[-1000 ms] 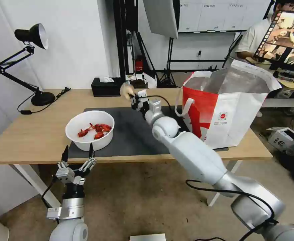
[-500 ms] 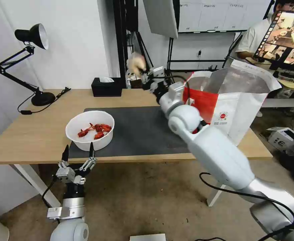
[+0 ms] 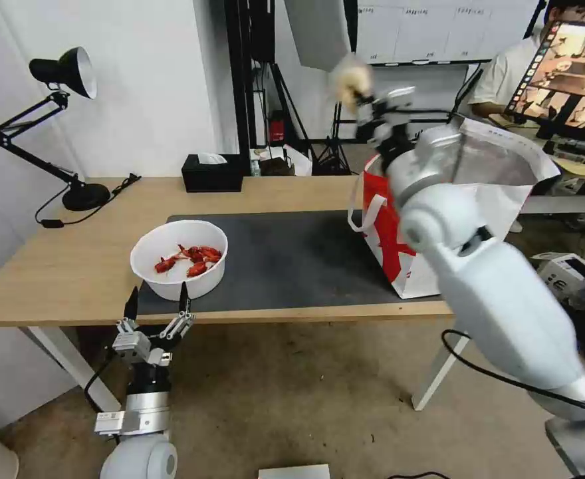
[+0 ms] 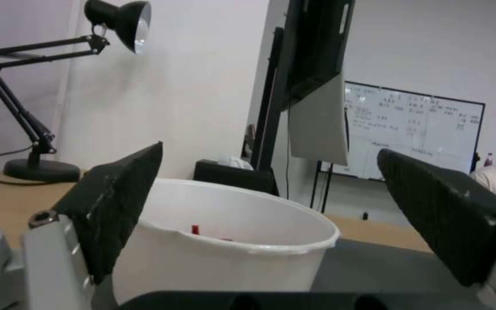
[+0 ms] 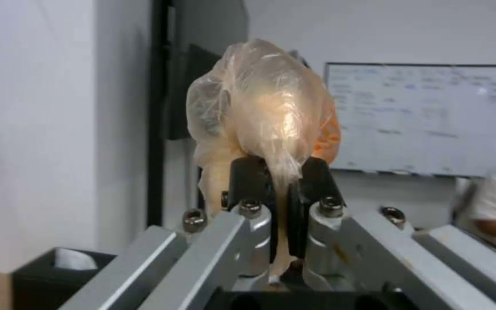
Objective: Pick up the trash from the table and place it into the takeout bag.
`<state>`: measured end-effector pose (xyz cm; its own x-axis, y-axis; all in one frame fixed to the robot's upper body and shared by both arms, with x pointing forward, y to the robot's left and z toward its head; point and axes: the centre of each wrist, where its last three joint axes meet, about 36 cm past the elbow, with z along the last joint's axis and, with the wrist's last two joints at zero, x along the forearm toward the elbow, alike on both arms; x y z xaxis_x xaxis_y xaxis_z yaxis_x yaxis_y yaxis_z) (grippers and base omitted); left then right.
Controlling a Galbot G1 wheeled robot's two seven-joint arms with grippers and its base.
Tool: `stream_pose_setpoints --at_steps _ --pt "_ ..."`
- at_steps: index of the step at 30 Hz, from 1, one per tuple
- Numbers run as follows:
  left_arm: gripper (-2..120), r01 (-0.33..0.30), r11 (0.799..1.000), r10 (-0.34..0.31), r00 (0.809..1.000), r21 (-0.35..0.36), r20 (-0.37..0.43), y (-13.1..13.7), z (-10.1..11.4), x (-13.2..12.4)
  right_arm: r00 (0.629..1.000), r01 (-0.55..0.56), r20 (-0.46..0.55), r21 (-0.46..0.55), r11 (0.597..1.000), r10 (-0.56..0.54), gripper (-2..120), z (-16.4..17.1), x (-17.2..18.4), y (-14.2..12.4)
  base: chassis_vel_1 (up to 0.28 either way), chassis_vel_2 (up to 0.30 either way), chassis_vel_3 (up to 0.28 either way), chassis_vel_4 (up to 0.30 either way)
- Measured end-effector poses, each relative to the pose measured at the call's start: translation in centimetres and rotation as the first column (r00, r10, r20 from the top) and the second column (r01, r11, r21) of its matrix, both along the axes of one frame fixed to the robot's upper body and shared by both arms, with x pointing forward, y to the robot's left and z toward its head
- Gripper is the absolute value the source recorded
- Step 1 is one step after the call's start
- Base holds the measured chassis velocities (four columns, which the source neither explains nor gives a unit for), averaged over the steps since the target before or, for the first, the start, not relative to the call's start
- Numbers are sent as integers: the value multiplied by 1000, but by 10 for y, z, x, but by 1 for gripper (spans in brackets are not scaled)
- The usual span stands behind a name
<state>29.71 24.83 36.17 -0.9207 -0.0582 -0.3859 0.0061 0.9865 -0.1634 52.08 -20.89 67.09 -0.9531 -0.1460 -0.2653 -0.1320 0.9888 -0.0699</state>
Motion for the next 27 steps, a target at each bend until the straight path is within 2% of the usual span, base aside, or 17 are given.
stream_pose_setpoints --at_steps 1,3,12,15,23,26,27 --pt "100 0 1000 0 1000 0 0 0 0 0 1000 0 0 0 1000 0 3 0 0 0 0 0 0 0" --pt "100 4 1000 -4 1000 1 5 -2 2 0 997 65 -36 3 998 -64 3 10 -12 -16 0 0 0 0" --pt "100 11 1000 -11 1000 8 8 -5 4 0 986 132 -103 -6 991 -131 3 18 -29 -43 0 0 0 0" --pt "100 16 1000 -16 1000 9 7 -6 4 0 972 168 -168 9 986 -164 3 15 -34 -57 0 0 0 0" --pt "100 22 1000 -22 1000 13 9 -6 6 1 942 222 -264 24 975 -208 2 8 -32 -63 0 0 0 0" --pt "100 23 1000 -23 1000 7 8 -8 5 2 911 271 -336 48 961 -240 2 9 -27 -63 0 0 0 0" --pt "100 23 1000 -23 1000 7 8 -8 5 2 911 271 -336 48 961 -240 2 9 -27 -63 0 0 0 0"
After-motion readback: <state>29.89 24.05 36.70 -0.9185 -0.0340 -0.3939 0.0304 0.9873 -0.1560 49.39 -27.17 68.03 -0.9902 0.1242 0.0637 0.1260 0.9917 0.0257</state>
